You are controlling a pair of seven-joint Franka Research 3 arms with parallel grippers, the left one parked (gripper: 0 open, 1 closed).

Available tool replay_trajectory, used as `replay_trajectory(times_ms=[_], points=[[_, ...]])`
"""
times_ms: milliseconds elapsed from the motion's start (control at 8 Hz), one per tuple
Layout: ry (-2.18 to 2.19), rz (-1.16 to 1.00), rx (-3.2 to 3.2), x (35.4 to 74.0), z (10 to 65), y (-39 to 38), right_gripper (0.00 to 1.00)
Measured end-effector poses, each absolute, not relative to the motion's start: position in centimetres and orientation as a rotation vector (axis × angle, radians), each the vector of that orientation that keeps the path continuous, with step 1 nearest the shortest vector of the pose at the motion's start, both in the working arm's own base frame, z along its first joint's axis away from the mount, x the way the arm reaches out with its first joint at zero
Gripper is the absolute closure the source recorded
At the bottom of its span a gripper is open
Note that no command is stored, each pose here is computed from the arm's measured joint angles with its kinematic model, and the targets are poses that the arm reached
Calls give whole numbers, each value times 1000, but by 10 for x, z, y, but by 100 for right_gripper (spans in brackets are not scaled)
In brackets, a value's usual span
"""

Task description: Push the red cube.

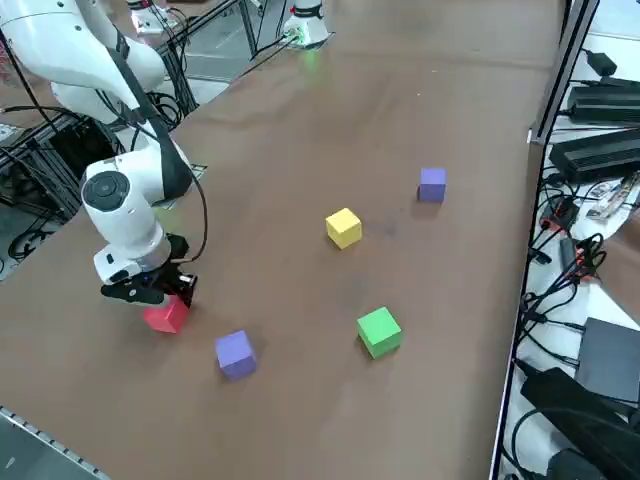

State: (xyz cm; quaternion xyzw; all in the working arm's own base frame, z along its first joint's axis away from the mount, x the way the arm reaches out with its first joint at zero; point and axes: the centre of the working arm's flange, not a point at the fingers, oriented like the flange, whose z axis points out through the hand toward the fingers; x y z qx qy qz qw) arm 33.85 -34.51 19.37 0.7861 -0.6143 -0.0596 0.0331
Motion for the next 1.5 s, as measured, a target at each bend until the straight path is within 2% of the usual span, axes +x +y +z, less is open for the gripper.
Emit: replay_trajectory(times_ms=[375, 500, 875, 1000, 1250, 1500], points=[[-1886, -180, 2421, 343, 192, -348, 66], [-1875, -181, 2428, 345, 193, -347, 59], [-1792, -328, 2472, 360, 206, -324, 8], [-1750, -383, 2492, 368, 223, -310, 0], [-1630, -416, 2556, 391, 278, -270, 0], [-1437, -354, 2662, 422, 339, -206, 0]])
